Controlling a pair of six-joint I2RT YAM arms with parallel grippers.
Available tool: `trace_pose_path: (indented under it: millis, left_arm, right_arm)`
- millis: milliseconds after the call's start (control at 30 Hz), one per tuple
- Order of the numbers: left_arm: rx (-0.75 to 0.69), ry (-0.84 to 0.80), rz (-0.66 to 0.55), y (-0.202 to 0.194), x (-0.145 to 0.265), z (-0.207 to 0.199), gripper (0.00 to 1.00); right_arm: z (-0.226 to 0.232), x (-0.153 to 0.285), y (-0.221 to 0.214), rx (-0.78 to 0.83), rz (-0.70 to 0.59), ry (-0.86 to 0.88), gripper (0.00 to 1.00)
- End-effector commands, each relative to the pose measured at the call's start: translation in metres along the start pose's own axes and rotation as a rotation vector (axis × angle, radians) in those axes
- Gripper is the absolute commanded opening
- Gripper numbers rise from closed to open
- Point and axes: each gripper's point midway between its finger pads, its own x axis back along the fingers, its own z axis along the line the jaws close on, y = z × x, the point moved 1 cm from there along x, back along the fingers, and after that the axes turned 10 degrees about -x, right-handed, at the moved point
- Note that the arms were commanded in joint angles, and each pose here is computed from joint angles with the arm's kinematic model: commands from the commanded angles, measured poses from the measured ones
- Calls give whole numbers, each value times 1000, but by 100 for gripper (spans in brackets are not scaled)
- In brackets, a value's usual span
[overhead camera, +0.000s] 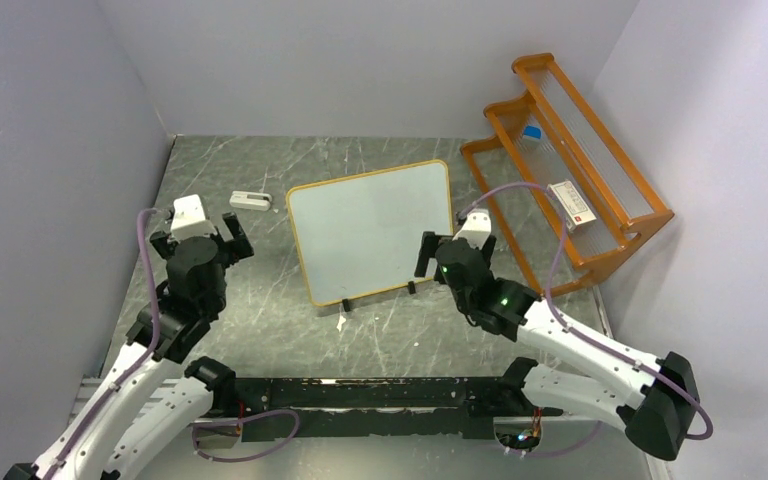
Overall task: Write a sentence on the whiteboard
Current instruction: Move the whiteboard stand to the center of the board, then pick up the whiteboard marker from the corner of the board.
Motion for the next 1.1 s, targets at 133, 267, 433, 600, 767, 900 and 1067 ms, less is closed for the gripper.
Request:
trace_pose_path:
  millis: [133, 267, 433, 600, 767, 900, 1067]
  left_arm:
    - [52, 148, 139, -12, -13, 11, 100]
    - [57, 196, 265, -29, -35, 24, 100]
    - [70, 276, 497, -67, -64, 48, 100]
    - [68, 308, 703, -103, -83, 64, 100]
    - [77, 272, 830, -136, -99, 71, 84]
    - [76, 259, 889, -155, -117, 71, 77]
    - [46, 287, 953, -167, -142, 74, 65]
  right_arm:
    - [-17, 23, 53, 11, -92, -146, 100]
    - [-10, 41, 69, 4, -122, -40, 100]
    - [-16, 61, 92, -22, -219, 14, 100]
    - [-22, 68, 99, -46, -245, -3, 100]
    - [-23, 70, 99, -51, -244, -3, 99]
    - [-23, 72, 101, -61, -252, 13, 99]
    - [-23, 73, 100, -65, -251, 26, 99]
